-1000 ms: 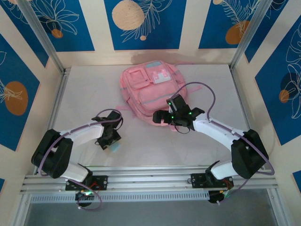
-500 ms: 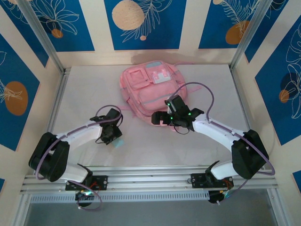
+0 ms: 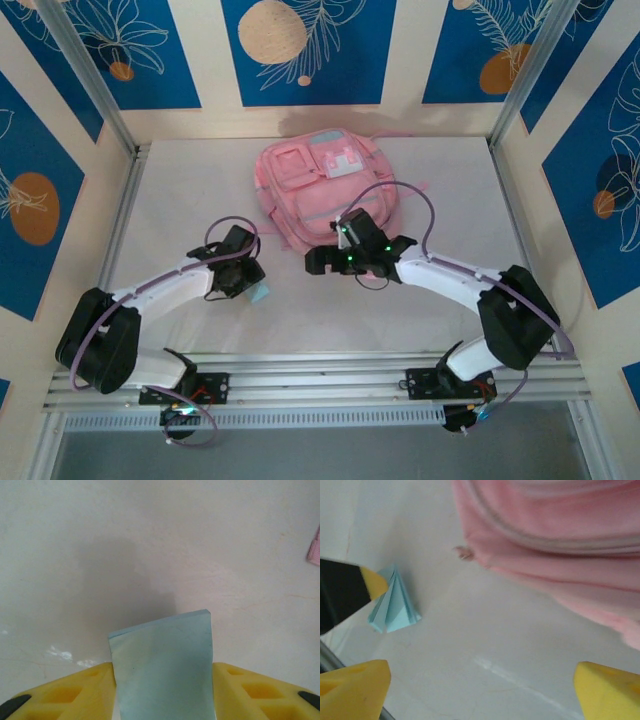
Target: Pack the student bag
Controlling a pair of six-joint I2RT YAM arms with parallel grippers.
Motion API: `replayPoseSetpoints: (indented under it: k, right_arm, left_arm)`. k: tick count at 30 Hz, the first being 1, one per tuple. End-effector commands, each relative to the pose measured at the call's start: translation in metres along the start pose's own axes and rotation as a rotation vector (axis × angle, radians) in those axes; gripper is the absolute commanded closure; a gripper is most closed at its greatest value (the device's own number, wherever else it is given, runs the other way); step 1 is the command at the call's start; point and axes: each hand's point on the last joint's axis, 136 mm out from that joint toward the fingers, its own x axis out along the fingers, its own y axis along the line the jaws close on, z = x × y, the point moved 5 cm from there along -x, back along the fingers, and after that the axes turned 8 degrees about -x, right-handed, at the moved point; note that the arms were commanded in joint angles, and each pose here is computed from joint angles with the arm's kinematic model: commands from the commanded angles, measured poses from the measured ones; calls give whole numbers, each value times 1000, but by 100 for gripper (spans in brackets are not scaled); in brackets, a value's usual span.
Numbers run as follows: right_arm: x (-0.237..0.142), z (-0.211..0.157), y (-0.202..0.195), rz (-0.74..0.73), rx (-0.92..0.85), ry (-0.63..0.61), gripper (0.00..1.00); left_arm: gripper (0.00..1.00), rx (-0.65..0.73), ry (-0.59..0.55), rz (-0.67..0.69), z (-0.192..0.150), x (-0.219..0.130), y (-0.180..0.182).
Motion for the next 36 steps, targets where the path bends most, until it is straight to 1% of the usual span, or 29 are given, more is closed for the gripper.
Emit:
replayPoseSetpoints:
  k: [1,7,11,15,20,24,28,31,34,36]
  right_arm:
    - [15,-7,28,134,-35,21,12]
    - [48,-19,62,269,-92,90,31]
    - [75,-24,73,325,-76,121,33]
    - [98,-19,75,357,-11,104,36]
    - [121,-13,73,350,49,74,45]
    - [124,-11,78,383,42,66,50]
    - [115,-12,80,396,24,42,52]
    - [116,-13,81,404,20,46,55]
    - [114,-13,81,398,15,42,55]
    - [110,-13,80,391,15,37,54]
  left_arm:
    - [49,-4,22,-16,0,3,-5]
    - [48,-36,38,-21,-3,8,-4]
    - [47,-100,54,-46,-7,12,-3]
    - [48,-162,84,-60,-14,19,2]
    - [48,-213,94,-68,-18,20,7]
    - [48,-259,88,-80,-18,20,9]
    - [48,-306,85,-92,-18,22,9]
    - [48,-326,86,-103,-18,23,8]
    - [48,-334,82,-108,-17,23,7]
    - [48,-337,82,-105,-17,24,8]
